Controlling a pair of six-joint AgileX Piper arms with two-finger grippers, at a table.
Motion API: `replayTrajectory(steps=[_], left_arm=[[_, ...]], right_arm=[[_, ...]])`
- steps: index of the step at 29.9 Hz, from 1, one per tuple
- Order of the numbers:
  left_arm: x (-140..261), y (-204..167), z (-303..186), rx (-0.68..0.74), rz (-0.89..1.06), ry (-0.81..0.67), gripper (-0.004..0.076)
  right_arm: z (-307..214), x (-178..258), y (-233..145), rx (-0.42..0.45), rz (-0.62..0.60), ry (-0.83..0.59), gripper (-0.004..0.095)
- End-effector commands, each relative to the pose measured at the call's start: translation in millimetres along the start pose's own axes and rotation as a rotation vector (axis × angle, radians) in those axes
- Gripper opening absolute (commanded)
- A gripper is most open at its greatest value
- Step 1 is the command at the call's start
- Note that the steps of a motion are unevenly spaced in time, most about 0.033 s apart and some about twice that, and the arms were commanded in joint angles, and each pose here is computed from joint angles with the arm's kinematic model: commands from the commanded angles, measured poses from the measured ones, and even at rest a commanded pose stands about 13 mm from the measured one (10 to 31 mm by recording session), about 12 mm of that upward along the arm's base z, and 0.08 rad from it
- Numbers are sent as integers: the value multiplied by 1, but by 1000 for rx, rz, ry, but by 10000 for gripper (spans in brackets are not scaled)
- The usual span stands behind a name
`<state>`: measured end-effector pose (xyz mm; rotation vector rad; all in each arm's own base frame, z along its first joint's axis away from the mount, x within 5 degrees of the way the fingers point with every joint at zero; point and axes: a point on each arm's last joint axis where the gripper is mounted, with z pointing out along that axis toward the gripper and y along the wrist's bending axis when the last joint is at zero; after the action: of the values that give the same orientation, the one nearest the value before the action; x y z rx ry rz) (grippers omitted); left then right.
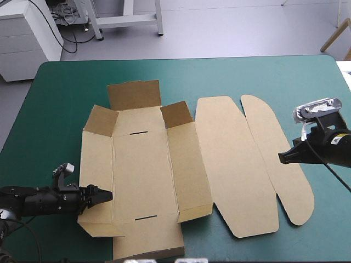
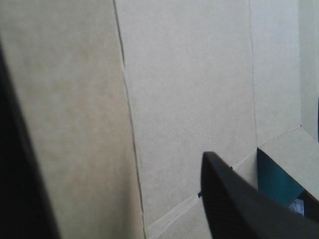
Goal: Fold the box
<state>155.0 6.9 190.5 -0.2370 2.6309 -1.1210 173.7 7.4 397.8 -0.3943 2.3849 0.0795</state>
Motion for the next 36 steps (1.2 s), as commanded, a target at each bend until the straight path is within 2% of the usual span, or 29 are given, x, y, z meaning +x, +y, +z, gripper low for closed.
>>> replayTrajectory(steps=[1, 4, 11, 26, 36], left_arm=[[-2, -10, -3, 48, -6, -4, 207], [-2, -10, -3, 48, -6, -4, 123], [-12, -15, -11, 43, 1, -16, -9], [-15, -16, -18, -8, 44, 32, -8], [-25, -19, -24, -32, 187, 0, -8]], right_arm=[[-9, -7, 0, 14, -6, -73, -19], [-9, -7, 0, 14, -6, -73, -19], [-9, -7, 0, 14, -6, -73, -19], [-9, -7, 0, 14, -6, -73, -20], [-9, -7, 0, 14, -6, -73, -19]])
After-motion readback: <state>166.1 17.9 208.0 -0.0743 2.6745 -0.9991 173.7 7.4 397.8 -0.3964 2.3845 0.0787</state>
